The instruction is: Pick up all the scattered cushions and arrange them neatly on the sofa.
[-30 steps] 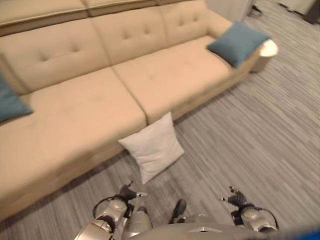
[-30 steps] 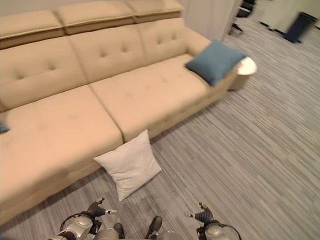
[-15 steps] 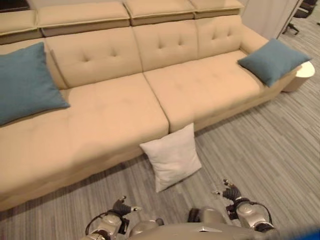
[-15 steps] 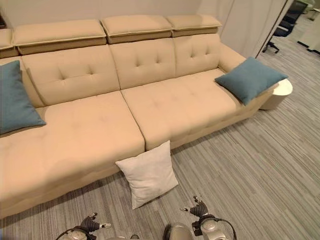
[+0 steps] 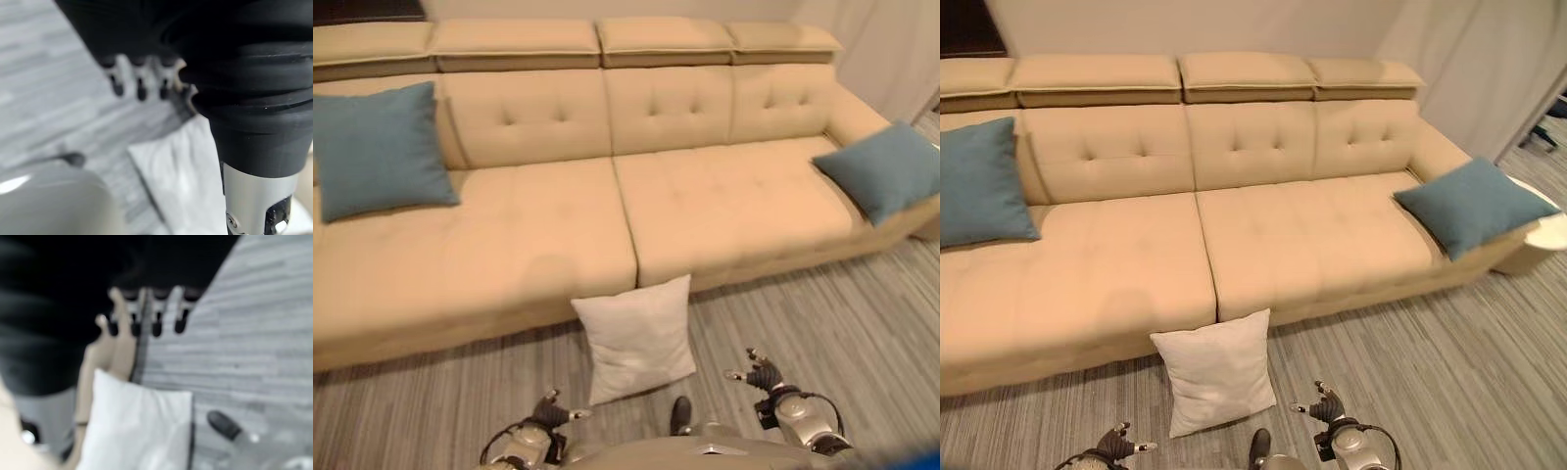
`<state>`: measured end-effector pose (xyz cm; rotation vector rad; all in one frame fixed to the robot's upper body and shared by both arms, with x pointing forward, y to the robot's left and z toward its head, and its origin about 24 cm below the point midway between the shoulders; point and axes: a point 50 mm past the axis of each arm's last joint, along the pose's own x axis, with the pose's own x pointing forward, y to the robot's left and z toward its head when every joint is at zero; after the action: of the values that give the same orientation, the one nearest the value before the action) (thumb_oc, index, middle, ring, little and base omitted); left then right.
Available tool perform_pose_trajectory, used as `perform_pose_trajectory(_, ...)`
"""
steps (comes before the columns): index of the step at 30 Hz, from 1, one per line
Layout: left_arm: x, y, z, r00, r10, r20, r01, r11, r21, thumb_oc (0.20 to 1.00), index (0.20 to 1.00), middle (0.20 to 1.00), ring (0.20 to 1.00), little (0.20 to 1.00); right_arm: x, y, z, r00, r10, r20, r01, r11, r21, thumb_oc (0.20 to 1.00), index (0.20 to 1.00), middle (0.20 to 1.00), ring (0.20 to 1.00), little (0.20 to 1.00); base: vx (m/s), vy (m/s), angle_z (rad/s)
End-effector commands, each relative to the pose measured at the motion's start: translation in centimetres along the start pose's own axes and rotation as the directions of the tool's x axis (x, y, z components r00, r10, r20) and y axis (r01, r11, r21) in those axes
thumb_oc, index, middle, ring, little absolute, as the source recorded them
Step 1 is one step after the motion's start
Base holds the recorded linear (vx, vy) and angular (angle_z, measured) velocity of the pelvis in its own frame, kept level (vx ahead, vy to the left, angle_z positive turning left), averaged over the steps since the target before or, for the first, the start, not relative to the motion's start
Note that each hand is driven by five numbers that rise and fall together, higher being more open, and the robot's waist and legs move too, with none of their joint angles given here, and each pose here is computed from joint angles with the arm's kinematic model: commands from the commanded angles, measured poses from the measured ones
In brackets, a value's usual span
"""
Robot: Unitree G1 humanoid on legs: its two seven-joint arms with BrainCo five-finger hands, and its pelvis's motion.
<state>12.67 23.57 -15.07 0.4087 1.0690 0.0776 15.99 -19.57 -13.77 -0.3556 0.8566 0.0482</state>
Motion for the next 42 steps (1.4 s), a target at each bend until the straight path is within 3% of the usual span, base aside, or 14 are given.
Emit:
perform_pose_trajectory(1,0.0,-0.8,0.4,1.0,-0.019,0.023,0.019,1.0,0.004,1.0,1.0,1.0,1.0,1.0,0.0,-1.5,0.3,0.998,-0.048,0.034,0.047,0.999,0.01,1.0,1.0,1.0,1.0,1.0,0.01,-0.089,0.33)
perform_pose_trajectory(6,0.1,-0.9,1.4,0.998,-0.025,0.053,0.024,0.999,0.026,1.0,1.0,1.0,1.0,1.0,-0.3,-1.7,-1.1,0.997,-0.069,-0.021,0.07,0.997,0.037,1.0,1.0,1.0,1.0,1.0,0.07,0.042,0.61)
perform_pose_trajectory(15,-0.1,0.2,-0.8,1.0,0.004,-0.017,-0.004,1.0,0.005,1.0,1.0,1.0,1.0,1.0,0.1,-0.1,0.7,0.999,-0.014,0.036,0.013,1.0,0.025,1.0,1.0,1.0,1.0,1.0,0.17,0.169,-0.21)
perform_pose_trajectory(32,0.6,2.4,4.8,0.981,0.085,0.174,-0.079,0.996,-0.04,1.0,1.0,1.0,1.0,1.0,0.6,-1.7,3.8,0.985,-0.053,0.162,0.055,0.998,-0.006,1.0,1.0,1.0,1.0,1.0,0.11,0.025,0.21)
perform_pose_trajectory(42,0.5,1.4,5.3,0.978,0.073,0.196,-0.064,0.997,-0.052,1.0,1.0,1.0,1.0,1.0,0.9,-2.0,5.3,0.977,-0.054,0.206,0.063,0.997,-0.036,1.0,1.0,1.0,1.0,1.0,-0.02,0.022,-0.15)
